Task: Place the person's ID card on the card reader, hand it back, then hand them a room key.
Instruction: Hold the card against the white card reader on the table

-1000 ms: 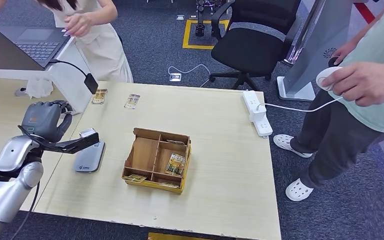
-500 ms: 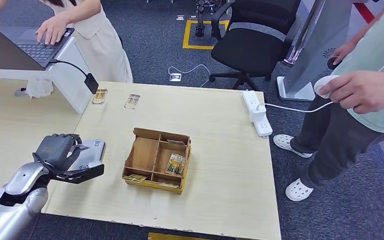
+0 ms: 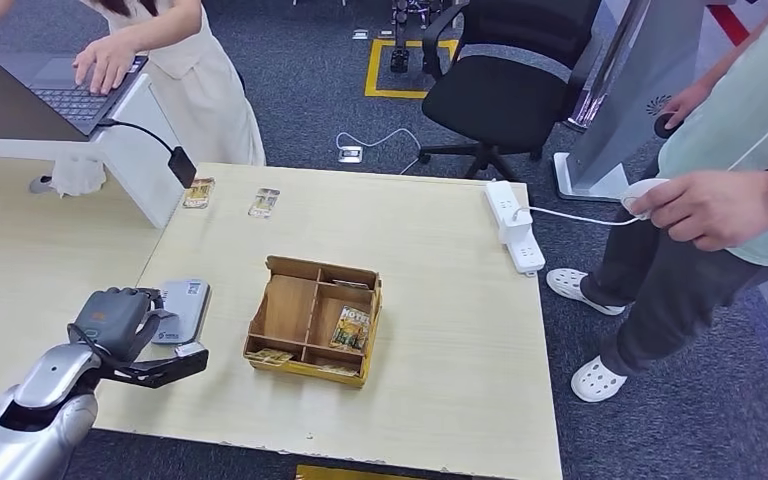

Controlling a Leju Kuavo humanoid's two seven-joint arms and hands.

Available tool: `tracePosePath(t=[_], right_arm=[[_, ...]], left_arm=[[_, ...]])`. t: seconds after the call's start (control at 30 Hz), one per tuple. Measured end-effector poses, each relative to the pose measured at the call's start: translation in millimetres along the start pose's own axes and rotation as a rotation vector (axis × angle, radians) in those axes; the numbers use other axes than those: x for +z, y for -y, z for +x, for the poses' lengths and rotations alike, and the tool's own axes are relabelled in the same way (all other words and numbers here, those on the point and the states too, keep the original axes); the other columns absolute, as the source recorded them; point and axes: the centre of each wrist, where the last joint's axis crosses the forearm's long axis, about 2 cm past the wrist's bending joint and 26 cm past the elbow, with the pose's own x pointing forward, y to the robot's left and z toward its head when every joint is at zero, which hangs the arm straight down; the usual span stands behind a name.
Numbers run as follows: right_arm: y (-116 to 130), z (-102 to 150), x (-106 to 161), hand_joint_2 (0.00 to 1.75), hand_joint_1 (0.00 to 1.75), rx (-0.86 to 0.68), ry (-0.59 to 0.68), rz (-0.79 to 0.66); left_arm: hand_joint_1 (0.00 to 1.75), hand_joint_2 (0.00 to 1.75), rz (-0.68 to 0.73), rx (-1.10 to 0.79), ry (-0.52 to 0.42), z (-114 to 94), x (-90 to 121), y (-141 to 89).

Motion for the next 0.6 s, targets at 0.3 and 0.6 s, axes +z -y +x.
tracePosePath(t=[0.3, 0.6], right_arm=[[2.4, 7.1, -0.4, 1.75, 0.0, 0.019, 0.004, 0.011], [4.9, 14.5, -0.4, 1.75, 0.0, 0.035, 0.021, 0.015]], left_arm=[[1.75, 1.75, -0.042, -0.023, -0.023, -1.0, 8.0, 9.0], [1.75, 1.75, -0.086, 0.045, -0.054, 18.1, 23.2, 31.6]])
